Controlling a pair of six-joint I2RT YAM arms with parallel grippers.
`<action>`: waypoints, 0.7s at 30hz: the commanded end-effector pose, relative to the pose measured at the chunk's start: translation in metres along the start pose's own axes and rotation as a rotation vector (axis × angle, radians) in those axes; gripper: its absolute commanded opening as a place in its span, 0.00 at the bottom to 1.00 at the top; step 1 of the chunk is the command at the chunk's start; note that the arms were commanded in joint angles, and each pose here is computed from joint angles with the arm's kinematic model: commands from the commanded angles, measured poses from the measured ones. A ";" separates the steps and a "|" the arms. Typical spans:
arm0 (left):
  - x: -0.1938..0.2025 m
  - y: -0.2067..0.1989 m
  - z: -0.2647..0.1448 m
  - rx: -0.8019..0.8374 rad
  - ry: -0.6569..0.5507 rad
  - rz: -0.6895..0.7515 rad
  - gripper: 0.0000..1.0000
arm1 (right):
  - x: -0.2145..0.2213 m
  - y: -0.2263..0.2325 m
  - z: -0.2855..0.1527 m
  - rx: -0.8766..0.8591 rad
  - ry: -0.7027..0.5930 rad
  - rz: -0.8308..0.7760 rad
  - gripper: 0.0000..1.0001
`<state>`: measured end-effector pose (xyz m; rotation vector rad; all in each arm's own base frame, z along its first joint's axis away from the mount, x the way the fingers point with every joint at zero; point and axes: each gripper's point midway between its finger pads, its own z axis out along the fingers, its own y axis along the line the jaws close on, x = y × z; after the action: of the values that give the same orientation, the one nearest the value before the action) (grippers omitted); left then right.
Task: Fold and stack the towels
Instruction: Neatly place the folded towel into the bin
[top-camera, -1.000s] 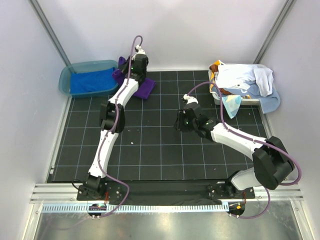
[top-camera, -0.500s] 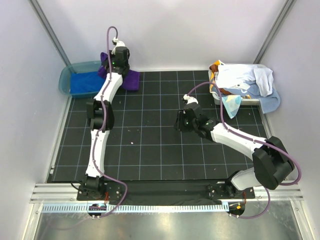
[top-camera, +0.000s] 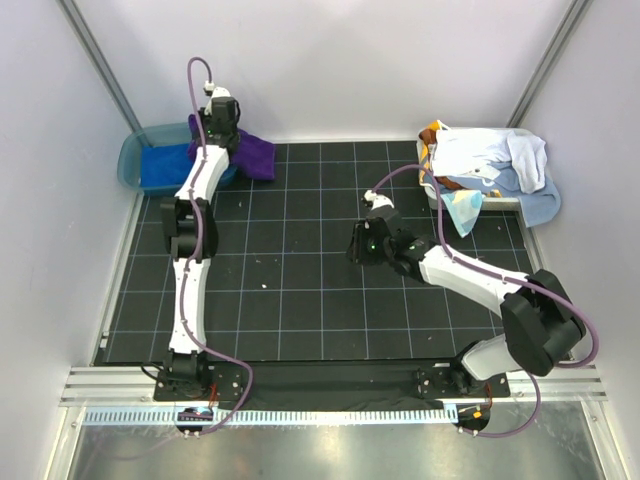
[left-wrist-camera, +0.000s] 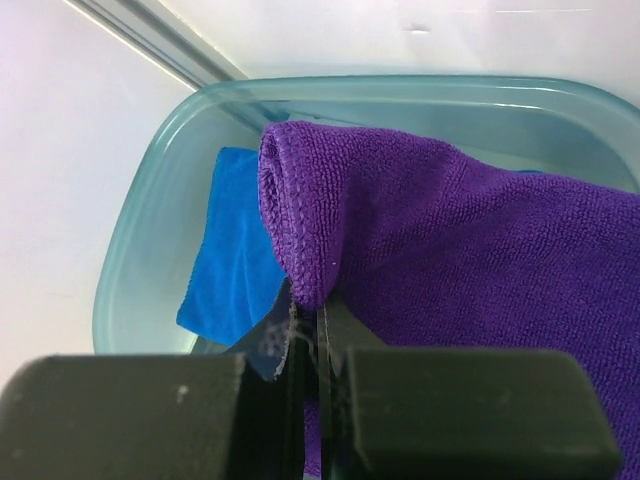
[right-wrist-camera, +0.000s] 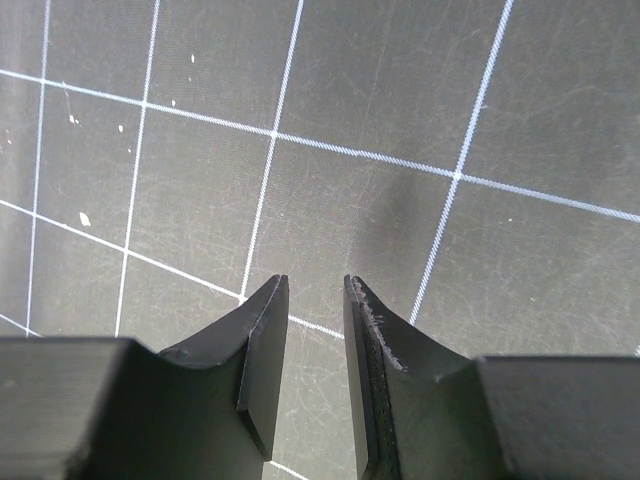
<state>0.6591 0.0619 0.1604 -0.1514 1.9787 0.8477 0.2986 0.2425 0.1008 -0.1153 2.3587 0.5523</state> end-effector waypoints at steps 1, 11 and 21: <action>-0.029 0.048 -0.001 -0.034 -0.043 -0.123 0.00 | -0.006 0.008 0.008 -0.034 -0.016 -0.006 0.36; -0.005 0.067 0.033 -0.027 -0.014 -0.181 0.00 | -0.005 0.008 0.014 -0.030 -0.006 -0.015 0.36; 0.008 0.080 0.056 -0.021 -0.007 -0.218 0.00 | -0.005 0.009 0.020 -0.028 0.002 -0.018 0.35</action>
<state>0.6552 0.1434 0.1413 -0.2995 2.0119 0.7615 0.2970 0.2462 0.0743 -0.1368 2.4249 0.5389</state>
